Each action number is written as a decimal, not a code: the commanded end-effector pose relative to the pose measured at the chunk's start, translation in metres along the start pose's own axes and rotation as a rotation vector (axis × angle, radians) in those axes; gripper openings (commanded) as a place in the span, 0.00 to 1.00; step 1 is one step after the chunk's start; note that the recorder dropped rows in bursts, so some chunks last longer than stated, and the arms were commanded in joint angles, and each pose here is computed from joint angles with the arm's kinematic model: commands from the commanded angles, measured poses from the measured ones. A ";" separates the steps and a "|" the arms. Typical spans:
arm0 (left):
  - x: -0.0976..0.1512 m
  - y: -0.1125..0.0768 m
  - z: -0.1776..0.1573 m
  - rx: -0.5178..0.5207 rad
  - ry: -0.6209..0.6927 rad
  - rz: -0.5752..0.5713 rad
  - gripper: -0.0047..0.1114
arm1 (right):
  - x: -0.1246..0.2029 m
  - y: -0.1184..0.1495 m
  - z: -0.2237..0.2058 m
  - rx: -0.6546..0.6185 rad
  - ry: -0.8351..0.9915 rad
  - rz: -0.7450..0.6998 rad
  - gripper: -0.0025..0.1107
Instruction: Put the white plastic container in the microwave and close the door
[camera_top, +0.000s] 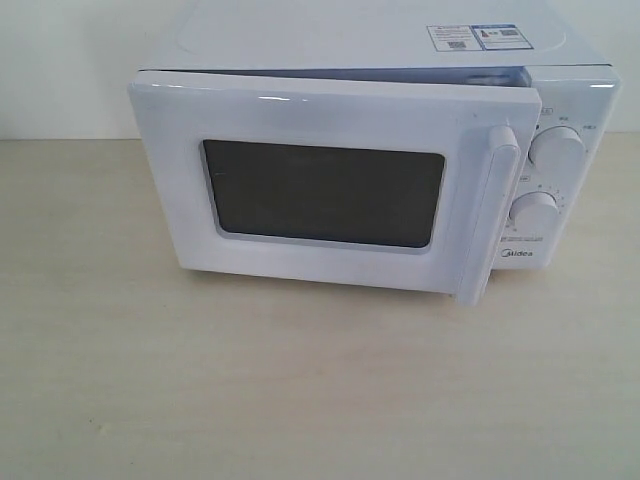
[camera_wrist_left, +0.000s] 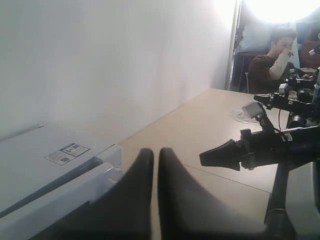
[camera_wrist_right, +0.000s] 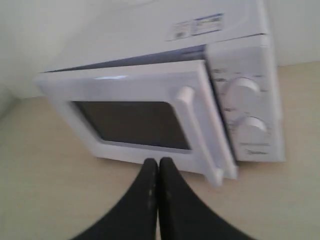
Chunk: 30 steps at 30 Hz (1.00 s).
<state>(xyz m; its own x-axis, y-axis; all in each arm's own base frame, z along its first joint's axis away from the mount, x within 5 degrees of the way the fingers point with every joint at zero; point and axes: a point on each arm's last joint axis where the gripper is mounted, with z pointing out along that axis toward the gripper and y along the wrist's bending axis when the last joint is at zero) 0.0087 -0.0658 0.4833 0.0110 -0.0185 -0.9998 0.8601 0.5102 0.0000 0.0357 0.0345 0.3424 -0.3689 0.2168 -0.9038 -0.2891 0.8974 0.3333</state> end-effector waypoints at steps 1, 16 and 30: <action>-0.001 -0.002 -0.001 0.008 0.000 0.000 0.08 | -0.001 0.004 0.012 -0.133 -0.135 0.042 0.02; -0.001 -0.002 -0.001 0.008 0.000 0.004 0.08 | -0.007 -0.019 0.101 -0.251 0.015 0.098 0.02; -0.001 -0.001 -0.001 0.006 -0.002 0.003 0.08 | -0.003 -0.039 0.173 -0.356 0.141 0.240 0.02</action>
<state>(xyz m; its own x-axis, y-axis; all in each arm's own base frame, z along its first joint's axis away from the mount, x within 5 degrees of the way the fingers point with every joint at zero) 0.0087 -0.0658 0.4833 0.0110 -0.0185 -0.9998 0.8601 0.5102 0.0000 0.1924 0.0628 0.2830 -0.5683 0.3269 -0.7551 -0.4316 0.6630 0.6117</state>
